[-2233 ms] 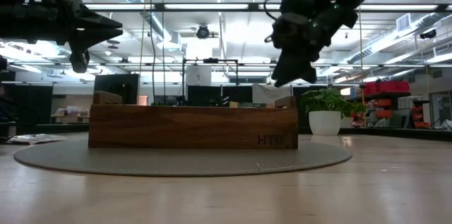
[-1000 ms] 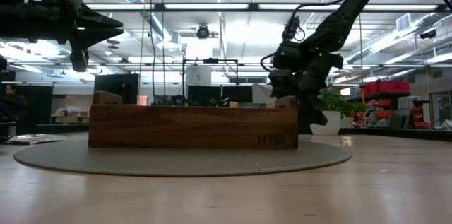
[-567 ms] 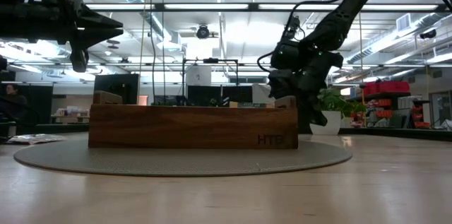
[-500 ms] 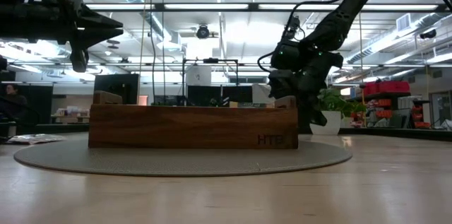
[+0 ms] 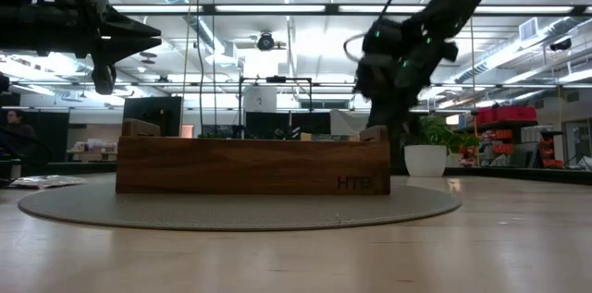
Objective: Pick & Place Tea
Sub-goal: Put the orange tea bag into the right section of the wooden organizer
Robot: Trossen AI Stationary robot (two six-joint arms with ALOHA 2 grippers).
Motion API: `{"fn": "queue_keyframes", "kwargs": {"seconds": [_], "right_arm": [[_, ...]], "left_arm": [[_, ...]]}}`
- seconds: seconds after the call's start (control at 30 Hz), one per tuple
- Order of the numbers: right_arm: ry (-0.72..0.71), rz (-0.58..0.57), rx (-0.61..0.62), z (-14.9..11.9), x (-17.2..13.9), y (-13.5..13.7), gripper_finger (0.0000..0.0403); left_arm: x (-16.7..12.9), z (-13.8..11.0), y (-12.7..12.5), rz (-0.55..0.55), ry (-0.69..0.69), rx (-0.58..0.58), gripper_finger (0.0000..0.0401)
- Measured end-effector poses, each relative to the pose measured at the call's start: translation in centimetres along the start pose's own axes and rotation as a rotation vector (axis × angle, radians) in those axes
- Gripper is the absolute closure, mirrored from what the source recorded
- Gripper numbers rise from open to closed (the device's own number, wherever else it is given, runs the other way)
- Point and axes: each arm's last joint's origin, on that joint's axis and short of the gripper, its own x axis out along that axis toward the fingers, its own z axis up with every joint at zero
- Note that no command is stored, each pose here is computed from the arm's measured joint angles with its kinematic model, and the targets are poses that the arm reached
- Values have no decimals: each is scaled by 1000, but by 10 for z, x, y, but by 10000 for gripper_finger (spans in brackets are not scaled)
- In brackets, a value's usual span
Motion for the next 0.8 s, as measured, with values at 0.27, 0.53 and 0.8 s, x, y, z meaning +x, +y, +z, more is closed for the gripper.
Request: {"fn": "queue_keyframes", "kwargs": {"seconds": [0.27,0.53,0.8], "right_arm": [[-118,-71,-203,-16,-41,44,402],[-212,-48,-456,-38,-60,91,403],[-275,-87,-663,-54,-63,133,403]], "left_arm": [[0,0,0,0,1,1,341],[0,0,0,0,1,1,341],[0,0,0,0,1,2,341]]}}
